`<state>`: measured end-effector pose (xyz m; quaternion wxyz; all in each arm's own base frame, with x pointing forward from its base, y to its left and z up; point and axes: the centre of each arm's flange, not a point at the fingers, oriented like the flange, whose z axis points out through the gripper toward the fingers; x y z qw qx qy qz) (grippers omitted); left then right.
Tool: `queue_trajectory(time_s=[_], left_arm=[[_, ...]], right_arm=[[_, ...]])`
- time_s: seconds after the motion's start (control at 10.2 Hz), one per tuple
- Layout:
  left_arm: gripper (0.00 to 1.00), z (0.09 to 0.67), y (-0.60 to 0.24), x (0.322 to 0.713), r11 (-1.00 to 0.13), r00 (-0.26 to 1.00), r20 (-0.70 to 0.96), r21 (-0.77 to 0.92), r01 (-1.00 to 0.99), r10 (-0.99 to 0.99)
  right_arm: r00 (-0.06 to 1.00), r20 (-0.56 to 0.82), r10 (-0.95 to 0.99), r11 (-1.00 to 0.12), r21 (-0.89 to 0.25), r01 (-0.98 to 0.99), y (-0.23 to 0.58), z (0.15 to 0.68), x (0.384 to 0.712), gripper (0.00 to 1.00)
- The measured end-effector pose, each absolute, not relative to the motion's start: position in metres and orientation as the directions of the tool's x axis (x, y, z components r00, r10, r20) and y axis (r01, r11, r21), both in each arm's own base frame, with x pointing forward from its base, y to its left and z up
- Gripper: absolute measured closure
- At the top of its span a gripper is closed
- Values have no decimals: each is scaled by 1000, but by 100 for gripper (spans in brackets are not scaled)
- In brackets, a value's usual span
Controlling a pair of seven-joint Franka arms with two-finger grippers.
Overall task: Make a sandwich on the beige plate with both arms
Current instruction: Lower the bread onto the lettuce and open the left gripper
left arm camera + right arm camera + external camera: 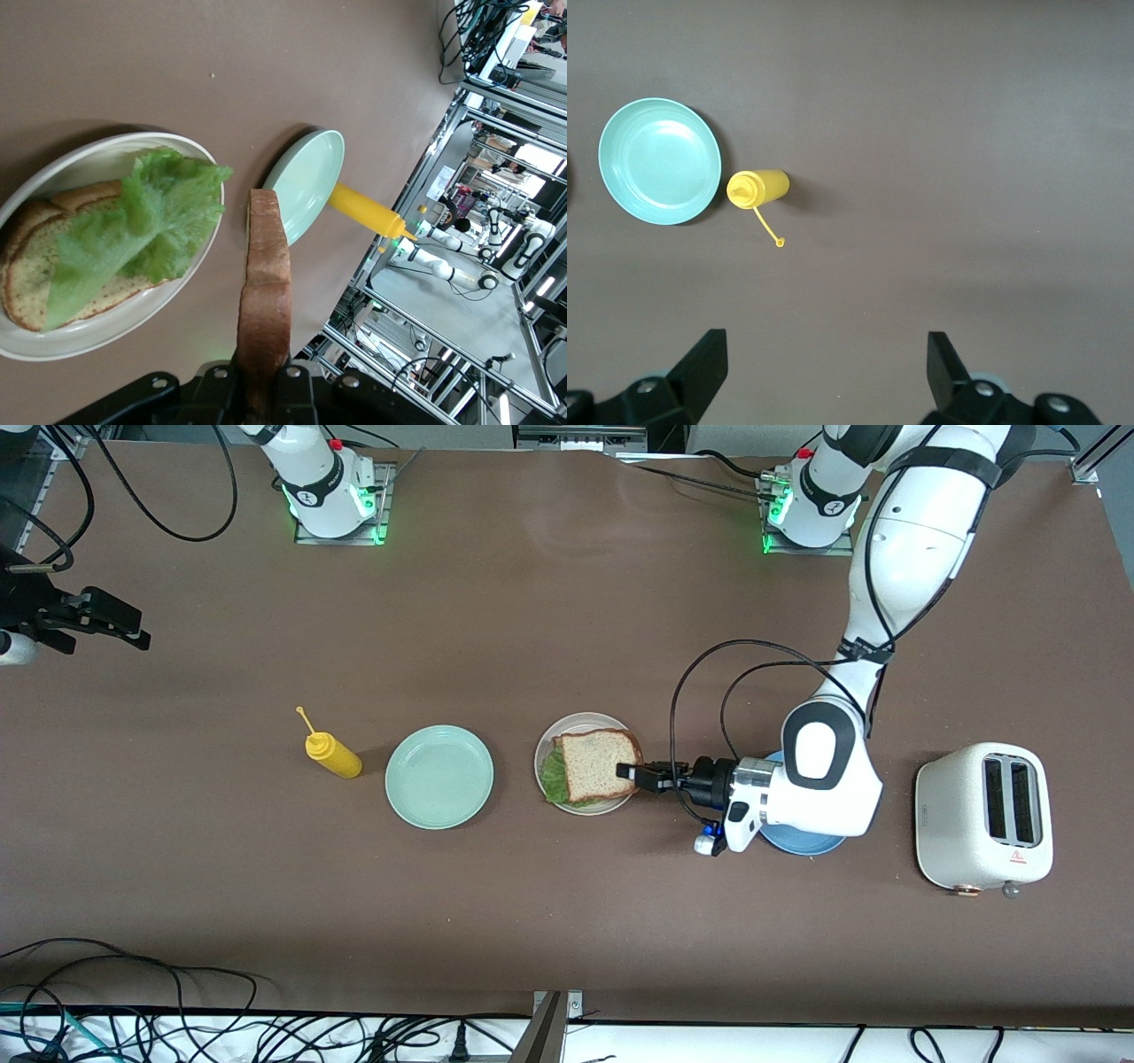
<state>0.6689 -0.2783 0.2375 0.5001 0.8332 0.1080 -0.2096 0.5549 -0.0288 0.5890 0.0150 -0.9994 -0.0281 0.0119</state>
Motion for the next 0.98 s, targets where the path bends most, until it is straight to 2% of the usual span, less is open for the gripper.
queue_trajectory(time_s=[0.98], left_arm=[[90,198,-297,646,-516,905,-425,778,359,-11]], right_arm=[[998,-28,58,-998,-31,57,-28,589,554,0]])
